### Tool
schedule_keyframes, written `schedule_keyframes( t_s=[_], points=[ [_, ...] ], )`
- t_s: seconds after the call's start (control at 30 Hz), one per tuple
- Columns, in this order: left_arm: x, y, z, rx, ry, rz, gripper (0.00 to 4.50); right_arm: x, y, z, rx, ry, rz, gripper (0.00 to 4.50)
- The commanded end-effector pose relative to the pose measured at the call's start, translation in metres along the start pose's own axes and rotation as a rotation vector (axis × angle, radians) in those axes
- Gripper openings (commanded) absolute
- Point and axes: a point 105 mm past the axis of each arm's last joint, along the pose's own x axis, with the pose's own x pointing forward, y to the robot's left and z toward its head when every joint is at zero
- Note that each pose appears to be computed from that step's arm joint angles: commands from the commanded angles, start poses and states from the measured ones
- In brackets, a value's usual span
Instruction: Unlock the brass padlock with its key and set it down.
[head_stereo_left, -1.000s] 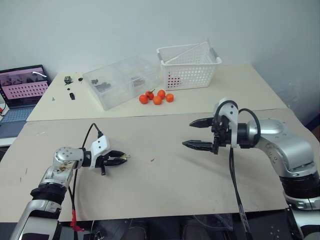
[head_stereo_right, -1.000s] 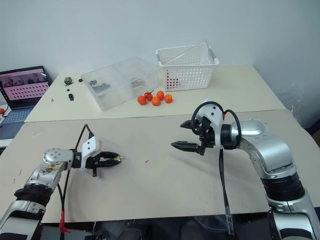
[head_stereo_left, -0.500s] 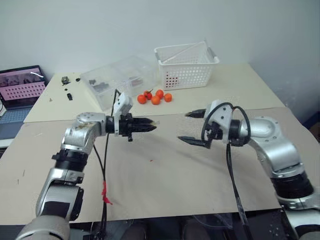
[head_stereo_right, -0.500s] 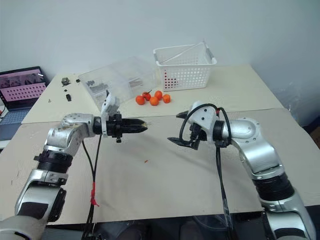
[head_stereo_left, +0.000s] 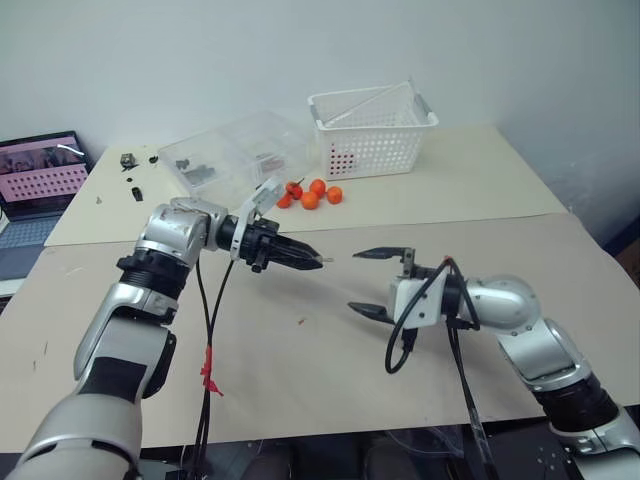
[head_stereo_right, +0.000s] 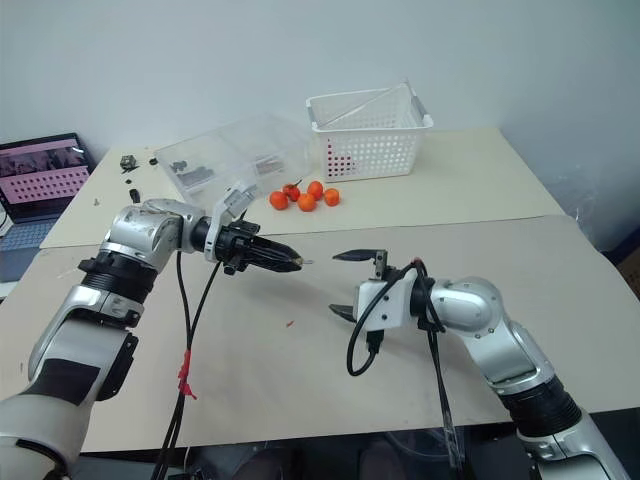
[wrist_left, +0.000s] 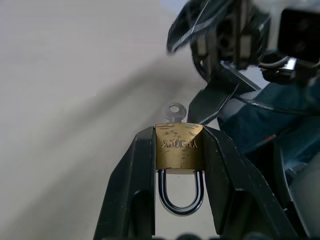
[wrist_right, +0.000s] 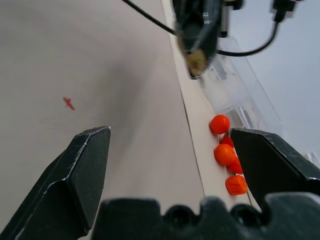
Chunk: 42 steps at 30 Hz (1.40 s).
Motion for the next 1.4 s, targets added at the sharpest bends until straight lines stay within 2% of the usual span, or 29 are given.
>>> schedule_keyframes(
  t_s=[0.03, 0.33, 0.43, 0.57, 0.8, 0.87, 0.93, 0.97, 1.4],
  points=[
    [0.008, -0.013, 0.008, 0.044, 0.036, -0.076, 0.82, 0.002, -0.007, 0.011, -0.103, -0.047, -0.054, 4.5],
    [0.015, -0.017, -0.002, 0.04, 0.079, -0.114, 0.82, 0.003, -0.014, 0.016, -0.126, -0.075, -0.093, 4.5],
    [0.016, -0.018, -0.003, 0.041, 0.086, -0.119, 0.82, 0.002, -0.012, 0.017, -0.116, -0.08, -0.084, 3.75],
    [0.016, -0.017, -0.002, 0.041, 0.086, -0.116, 0.82, 0.002, -0.013, 0.017, -0.124, -0.077, -0.093, 2.4],
    [0.018, -0.015, -0.002, 0.044, 0.083, -0.117, 0.82, 0.002, -0.009, 0.019, -0.111, -0.086, -0.089, 2.4],
    [0.019, -0.014, -0.002, 0.043, 0.081, -0.118, 0.82, 0.002, -0.009, 0.02, -0.106, -0.089, -0.091, 1.89],
    [0.02, -0.014, -0.002, 0.044, 0.081, -0.121, 0.82, 0.001, -0.009, 0.02, -0.105, -0.085, -0.097, 1.59],
    [0.02, -0.014, -0.002, 0.044, 0.081, -0.122, 0.82, 0.0, -0.01, 0.02, -0.106, -0.084, -0.099, 1.12],
    [0.021, -0.012, -0.004, 0.047, 0.079, -0.122, 0.82, -0.001, -0.013, 0.025, -0.098, -0.096, -0.117, 1.12]
  ],
)
